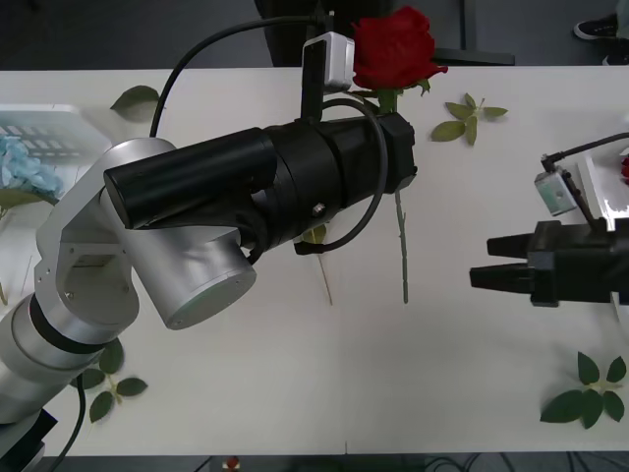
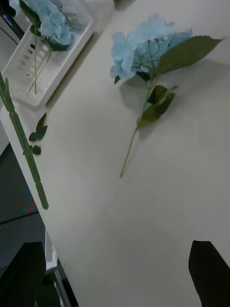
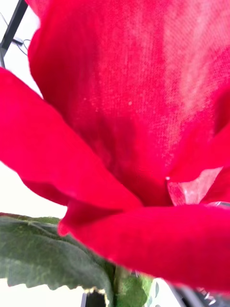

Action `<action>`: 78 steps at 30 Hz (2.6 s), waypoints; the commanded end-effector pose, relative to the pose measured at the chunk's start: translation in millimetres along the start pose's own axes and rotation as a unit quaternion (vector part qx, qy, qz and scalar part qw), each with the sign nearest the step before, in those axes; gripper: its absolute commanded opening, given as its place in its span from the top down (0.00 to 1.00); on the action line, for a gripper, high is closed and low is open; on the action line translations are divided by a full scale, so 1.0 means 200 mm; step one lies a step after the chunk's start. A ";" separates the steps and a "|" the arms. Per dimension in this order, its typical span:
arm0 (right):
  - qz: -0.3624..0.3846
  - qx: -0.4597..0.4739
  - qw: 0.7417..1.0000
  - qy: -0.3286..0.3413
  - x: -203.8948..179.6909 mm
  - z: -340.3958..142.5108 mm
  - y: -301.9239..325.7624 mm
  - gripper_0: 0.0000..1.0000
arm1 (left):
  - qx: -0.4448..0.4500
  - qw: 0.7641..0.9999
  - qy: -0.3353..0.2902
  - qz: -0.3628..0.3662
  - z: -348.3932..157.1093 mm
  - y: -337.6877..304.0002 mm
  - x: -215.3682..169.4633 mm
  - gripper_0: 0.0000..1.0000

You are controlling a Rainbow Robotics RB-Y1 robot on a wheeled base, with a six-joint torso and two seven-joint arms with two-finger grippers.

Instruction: Place the red flowers into the right box and the blue flowers into the left box. If a person shows an open palm, hand one flower to the person first, then continue sorting.

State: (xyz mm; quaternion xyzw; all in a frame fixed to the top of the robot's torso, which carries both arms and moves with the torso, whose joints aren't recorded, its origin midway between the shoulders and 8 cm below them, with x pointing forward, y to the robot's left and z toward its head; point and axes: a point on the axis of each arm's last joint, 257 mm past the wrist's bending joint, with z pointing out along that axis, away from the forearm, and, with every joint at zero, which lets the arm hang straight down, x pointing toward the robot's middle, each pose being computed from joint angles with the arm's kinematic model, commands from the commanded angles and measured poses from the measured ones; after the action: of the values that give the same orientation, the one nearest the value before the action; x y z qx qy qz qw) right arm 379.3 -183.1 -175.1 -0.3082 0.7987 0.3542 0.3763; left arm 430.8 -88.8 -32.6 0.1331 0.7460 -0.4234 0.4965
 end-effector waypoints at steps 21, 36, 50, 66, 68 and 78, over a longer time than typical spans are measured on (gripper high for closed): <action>0.092 -0.058 0.977 -0.182 -0.36 0.51 0.35 0.25 | 0.023 0.999 -0.024 0.010 -0.02 -0.10 -0.10 1.00; 0.107 -0.059 0.975 -0.186 -0.37 0.48 0.33 1.00 | 0.026 0.999 -0.026 0.011 -0.02 -0.10 -0.11 1.00; 0.125 -0.071 0.971 -0.190 -0.45 0.34 0.29 1.00 | 0.027 0.999 -0.027 0.012 -0.02 -0.10 -0.11 1.00; 0.120 -0.055 0.967 -0.220 -0.64 0.04 0.15 1.00 | 0.029 0.999 -0.029 0.013 -0.02 -0.11 -0.11 0.03; 0.109 -0.046 0.966 -0.230 -0.69 -0.02 0.12 1.00 | 0.029 0.999 -0.029 0.013 -0.02 -0.11 -0.11 0.00; -0.015 0.042 0.965 -0.257 -1.03 -0.45 -0.03 1.00 | 0.029 0.999 -0.029 0.013 -0.02 -0.11 -0.11 0.00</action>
State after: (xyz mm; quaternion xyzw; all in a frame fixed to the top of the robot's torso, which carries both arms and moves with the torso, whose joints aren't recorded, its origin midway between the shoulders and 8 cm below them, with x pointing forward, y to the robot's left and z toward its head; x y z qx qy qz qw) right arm 450.8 -206.7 0.9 -0.1817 0.6904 0.4076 0.5694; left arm 429.8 -91.3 -21.5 0.1347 0.7312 -0.4361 0.5070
